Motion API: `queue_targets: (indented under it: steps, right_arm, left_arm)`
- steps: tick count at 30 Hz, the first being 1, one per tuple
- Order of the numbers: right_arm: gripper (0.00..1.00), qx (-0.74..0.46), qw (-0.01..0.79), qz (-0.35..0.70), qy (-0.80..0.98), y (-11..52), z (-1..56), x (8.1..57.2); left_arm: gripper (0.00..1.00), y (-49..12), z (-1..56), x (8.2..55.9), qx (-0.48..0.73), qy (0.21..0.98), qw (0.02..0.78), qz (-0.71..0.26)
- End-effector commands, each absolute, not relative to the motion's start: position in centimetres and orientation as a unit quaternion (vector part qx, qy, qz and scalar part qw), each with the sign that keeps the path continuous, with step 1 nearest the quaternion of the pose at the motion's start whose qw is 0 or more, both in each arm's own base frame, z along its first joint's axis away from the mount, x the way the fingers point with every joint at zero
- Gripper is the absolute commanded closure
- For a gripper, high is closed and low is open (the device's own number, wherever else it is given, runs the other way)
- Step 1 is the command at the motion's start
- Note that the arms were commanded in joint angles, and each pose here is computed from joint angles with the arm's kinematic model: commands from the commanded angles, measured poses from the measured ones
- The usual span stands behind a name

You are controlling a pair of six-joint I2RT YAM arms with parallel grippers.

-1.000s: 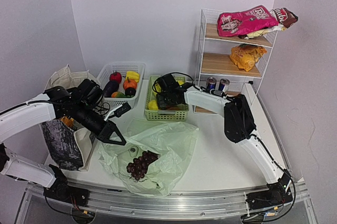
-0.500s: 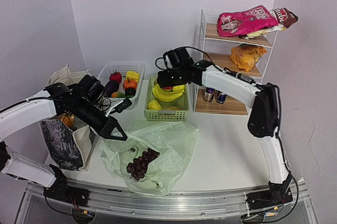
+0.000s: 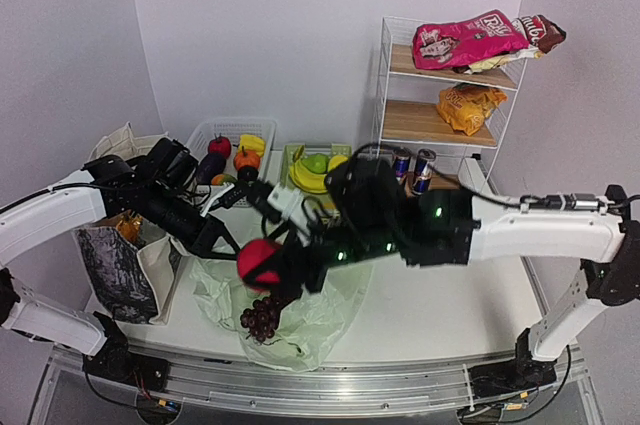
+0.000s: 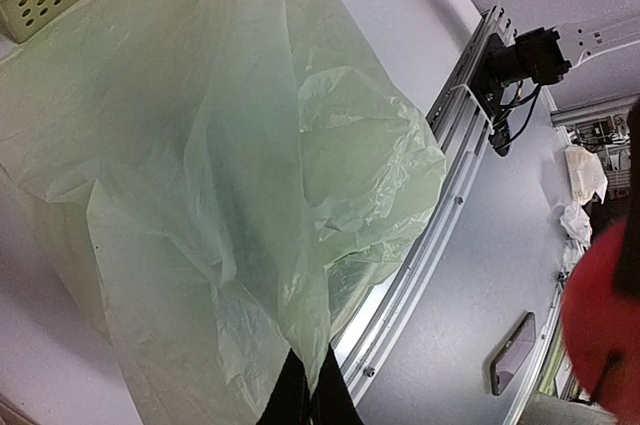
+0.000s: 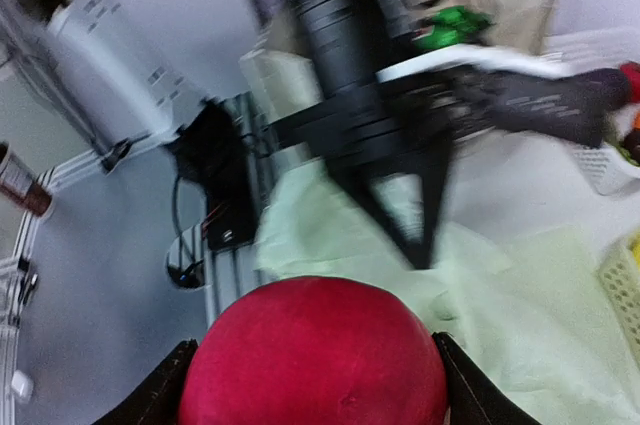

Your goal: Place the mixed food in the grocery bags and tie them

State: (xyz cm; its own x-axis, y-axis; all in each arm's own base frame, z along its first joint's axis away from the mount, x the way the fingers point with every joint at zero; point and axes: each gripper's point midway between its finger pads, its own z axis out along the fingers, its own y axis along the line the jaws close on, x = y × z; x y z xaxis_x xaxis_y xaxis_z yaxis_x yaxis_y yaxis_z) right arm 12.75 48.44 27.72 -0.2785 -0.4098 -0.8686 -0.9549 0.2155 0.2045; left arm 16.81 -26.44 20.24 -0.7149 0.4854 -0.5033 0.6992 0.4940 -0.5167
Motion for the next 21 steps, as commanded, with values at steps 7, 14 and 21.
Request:
queue_targets:
  steps: [7,14,21]
  right_arm:
    - [0.96,-0.489,0.505,0.264,0.661,53.9,18.9,15.0]
    - [0.91,-0.448,0.577,0.118,0.673,54.0,16.1,20.1]
    - [0.24,-0.421,0.579,0.082,0.693,53.3,14.4,21.4]
  left_arm:
    - [1.00,-26.8,22.7,17.4,0.360,0.834,0.192,-0.372]
    - [1.00,-26.7,22.5,17.2,0.360,0.833,0.188,-0.376]
    - [1.00,-26.8,22.5,17.3,0.360,0.834,0.186,-0.375]
